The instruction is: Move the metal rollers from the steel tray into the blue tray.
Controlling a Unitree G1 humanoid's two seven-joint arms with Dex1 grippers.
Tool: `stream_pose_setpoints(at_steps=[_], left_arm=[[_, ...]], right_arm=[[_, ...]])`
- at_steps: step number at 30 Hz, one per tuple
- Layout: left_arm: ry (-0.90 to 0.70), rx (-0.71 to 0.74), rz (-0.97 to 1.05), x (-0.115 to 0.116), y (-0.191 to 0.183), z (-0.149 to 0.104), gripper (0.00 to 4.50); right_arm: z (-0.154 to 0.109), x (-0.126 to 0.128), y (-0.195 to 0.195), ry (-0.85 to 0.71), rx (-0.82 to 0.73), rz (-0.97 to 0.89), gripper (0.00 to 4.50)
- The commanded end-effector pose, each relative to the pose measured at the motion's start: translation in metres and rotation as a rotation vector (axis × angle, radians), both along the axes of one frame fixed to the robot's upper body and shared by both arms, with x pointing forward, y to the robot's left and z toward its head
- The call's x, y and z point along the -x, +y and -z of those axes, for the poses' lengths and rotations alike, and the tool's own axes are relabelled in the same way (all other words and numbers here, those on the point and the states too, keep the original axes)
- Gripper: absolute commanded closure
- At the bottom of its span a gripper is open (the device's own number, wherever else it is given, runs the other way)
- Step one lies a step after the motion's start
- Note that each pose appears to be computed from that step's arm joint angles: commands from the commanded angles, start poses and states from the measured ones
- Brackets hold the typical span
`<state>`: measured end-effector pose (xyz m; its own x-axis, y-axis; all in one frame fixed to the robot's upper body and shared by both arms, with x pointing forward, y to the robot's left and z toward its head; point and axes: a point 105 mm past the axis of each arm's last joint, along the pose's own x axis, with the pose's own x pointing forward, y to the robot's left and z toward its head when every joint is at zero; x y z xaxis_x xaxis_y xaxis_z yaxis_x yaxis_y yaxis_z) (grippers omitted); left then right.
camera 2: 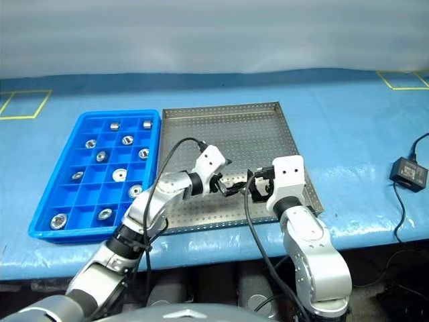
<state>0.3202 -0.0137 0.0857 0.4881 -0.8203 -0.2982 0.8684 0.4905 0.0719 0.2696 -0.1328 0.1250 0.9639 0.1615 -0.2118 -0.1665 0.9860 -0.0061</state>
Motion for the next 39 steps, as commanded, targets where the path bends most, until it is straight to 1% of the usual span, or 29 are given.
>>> stream_pose_setpoints(at_steps=[1, 3, 9, 17, 20, 24, 26, 27, 28, 31, 34, 36, 38, 39], left_arm=[[-0.04, 0.001, 0.076, 0.0, -0.015, -0.008, 0.0], [-0.049, -0.03, 0.087, -0.004, -0.018, -0.004, 0.0], [-0.057, -0.063, 0.084, -0.016, -0.026, 0.003, 0.0], [-0.016, -0.154, 0.185, -0.008, -0.038, 0.028, 0.0], [0.002, -0.23, 0.149, -0.013, -0.032, 0.039, 0.64], [-0.004, -0.233, 0.114, -0.018, -0.028, 0.037, 1.92], [-0.007, -0.226, 0.095, -0.021, -0.026, 0.035, 2.64], [-0.01, -0.211, 0.079, -0.023, -0.024, 0.031, 2.77], [-0.012, -0.194, 0.066, -0.025, -0.023, 0.028, 2.76], [-0.018, -0.012, -0.044, -0.035, -0.016, -0.005, 2.76], [-0.049, 0.158, -0.17, -0.042, 0.0, -0.041, 2.76], [-0.083, 0.232, -0.255, -0.046, 0.015, -0.061, 2.76], [-0.11, 0.272, -0.325, -0.048, 0.027, -0.072, 2.76], [-0.127, 0.299, -0.394, -0.05, 0.038, -0.08, 2.76]], right_arm=[[-0.021, 0.001, 0.0, -0.092, -0.004, -0.001, 0.02], [-0.023, 0.001, -0.001, -0.101, -0.002, 0.002, 0.02], [-0.03, 0.003, -0.001, -0.13, -0.02, 0.014, 0.02], [-0.031, 0.008, -0.007, -0.139, -0.017, 0.053, 0.02], [-0.031, 0.011, -0.012, -0.137, -0.017, 0.083, 0.0], [-0.029, 0.012, -0.013, -0.133, -0.019, 0.097, 0.0], [-0.029, 0.012, -0.012, -0.132, -0.018, 0.097, 0.0], [-0.029, 0.012, -0.012, -0.132, -0.017, 0.095, 0.0], [-0.029, 0.012, -0.011, -0.132, -0.017, 0.094, 0.0], [-0.03, 0.011, -0.008, -0.135, -0.016, 0.083, 0.0], [-0.032, 0.009, -0.003, -0.144, -0.02, 0.064, 0.0], [-0.035, 0.004, 0.001, -0.154, -0.023, 0.044, 0.0], [-0.037, 0.001, 0.005, -0.162, -0.027, 0.024, 0.0], [-0.038, -0.002, 0.01, -0.166, -0.03, 0.002, 0.0]])
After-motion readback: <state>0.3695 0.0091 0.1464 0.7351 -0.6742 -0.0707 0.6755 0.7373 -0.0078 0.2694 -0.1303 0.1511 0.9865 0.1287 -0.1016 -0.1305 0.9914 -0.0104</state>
